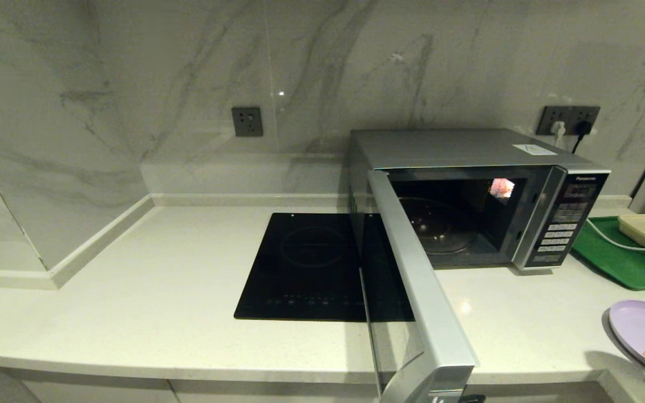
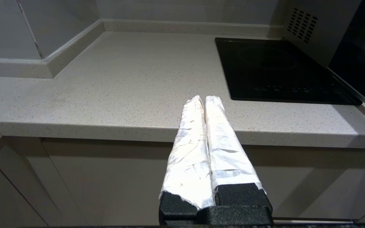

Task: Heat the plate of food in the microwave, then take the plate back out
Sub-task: Put the plate in the microwave oven

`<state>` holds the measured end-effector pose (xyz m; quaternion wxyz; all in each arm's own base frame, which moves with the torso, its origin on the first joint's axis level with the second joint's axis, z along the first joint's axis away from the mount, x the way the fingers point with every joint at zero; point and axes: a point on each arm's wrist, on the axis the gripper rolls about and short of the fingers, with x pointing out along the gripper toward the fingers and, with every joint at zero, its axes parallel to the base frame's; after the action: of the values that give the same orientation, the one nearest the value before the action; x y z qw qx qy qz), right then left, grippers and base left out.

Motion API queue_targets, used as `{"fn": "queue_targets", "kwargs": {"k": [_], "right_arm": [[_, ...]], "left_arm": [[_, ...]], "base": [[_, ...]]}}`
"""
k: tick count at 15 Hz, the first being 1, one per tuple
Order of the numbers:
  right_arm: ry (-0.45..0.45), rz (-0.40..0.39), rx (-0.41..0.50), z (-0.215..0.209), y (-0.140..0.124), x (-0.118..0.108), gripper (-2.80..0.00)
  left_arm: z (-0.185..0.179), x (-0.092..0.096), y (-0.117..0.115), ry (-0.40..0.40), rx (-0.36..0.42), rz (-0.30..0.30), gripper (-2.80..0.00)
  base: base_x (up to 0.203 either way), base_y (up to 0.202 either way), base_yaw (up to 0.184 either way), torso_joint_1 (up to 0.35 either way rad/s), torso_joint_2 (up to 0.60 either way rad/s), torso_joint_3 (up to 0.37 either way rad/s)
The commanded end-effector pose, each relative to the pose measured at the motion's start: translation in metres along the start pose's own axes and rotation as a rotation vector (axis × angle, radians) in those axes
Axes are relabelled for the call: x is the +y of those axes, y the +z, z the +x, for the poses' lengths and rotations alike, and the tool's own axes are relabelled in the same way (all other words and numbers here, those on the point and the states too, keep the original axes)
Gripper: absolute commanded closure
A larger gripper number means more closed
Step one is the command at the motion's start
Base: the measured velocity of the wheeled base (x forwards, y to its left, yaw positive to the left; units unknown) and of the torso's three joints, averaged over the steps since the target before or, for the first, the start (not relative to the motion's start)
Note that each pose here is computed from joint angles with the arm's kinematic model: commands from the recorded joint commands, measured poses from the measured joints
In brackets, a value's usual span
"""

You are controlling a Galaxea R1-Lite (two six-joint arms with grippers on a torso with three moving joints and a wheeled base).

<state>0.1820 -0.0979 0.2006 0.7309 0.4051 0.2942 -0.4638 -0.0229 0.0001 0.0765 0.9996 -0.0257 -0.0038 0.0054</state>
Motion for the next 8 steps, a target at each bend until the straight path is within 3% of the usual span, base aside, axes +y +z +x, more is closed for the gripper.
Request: {"fn": "queue_targets", "kwargs": {"k": [1,8], "right_arm": [[-0.082,0.066,0.017,0.018,0.007,-0.008,-2.80],[-0.293,0.190,0.097,0.081,0.022,-0.021,-2.80]], "left_arm": [[0.000,0.000,0.000,0.001,0.000,-0.001,0.00],[0.000,0.000,0.000,0.001,-0.002,-0.001,0.00]], "base": [[0.000,0.000,0.000,0.000,0.00,0.000],[0.000,0.000,0.000,0.000,0.00,0.000]]}}
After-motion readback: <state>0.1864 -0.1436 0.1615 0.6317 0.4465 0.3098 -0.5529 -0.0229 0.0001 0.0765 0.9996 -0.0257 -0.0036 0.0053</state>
